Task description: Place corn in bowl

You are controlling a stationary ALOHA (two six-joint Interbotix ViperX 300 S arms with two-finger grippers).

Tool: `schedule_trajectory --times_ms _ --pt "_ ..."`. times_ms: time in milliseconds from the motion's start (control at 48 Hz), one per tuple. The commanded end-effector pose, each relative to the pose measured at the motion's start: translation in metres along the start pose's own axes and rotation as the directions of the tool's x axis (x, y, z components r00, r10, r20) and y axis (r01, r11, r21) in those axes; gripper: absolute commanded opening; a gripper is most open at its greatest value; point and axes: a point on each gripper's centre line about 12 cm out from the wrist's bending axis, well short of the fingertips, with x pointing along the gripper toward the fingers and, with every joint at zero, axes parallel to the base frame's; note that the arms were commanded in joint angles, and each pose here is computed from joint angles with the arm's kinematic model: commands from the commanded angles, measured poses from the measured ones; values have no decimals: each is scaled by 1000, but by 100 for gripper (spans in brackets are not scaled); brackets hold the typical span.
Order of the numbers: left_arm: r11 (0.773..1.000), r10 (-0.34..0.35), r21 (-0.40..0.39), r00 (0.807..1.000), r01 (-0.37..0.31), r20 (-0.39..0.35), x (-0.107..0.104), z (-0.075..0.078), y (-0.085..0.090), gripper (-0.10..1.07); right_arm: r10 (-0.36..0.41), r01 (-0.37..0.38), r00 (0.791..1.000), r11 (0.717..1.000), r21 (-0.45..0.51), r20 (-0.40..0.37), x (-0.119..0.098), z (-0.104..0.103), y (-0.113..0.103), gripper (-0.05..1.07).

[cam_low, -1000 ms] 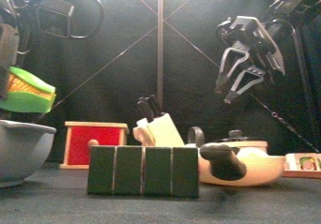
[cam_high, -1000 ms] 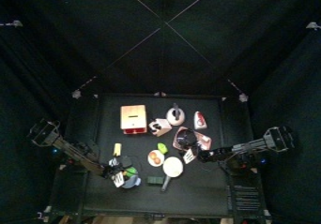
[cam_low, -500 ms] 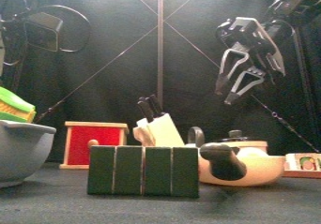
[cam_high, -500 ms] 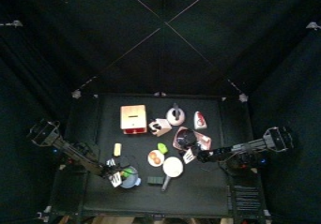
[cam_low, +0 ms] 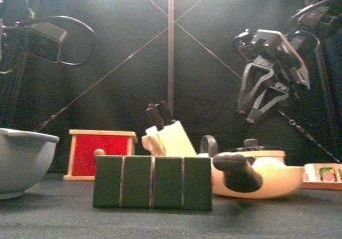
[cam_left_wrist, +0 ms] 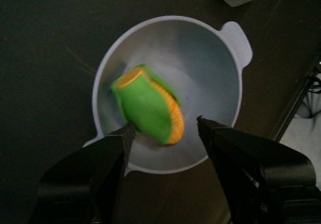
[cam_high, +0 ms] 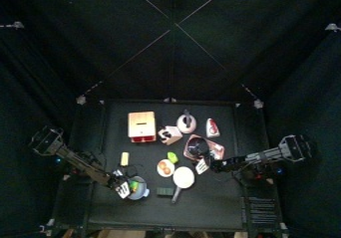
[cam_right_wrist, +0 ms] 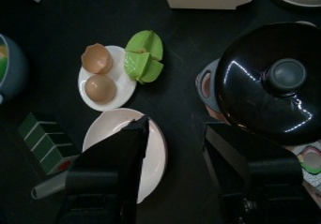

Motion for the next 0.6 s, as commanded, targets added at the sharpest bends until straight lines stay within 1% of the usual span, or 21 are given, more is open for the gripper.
schedule_trajectory --times_ms 0,208,583 --pt "999 -50 -6 998 50 24 -5 7 -10 91 23 -23 1000 1000 7 15 -4 6 4 80" --pt "997 -78 5 995 78 59 -5 17 -10 91 38 -38 999 999 7 25 -6 10 8 80" --pt "986 -152 93 981 141 124 -7 28 -17 91 40 -40 999 999 12 33 -7 13 9 80"
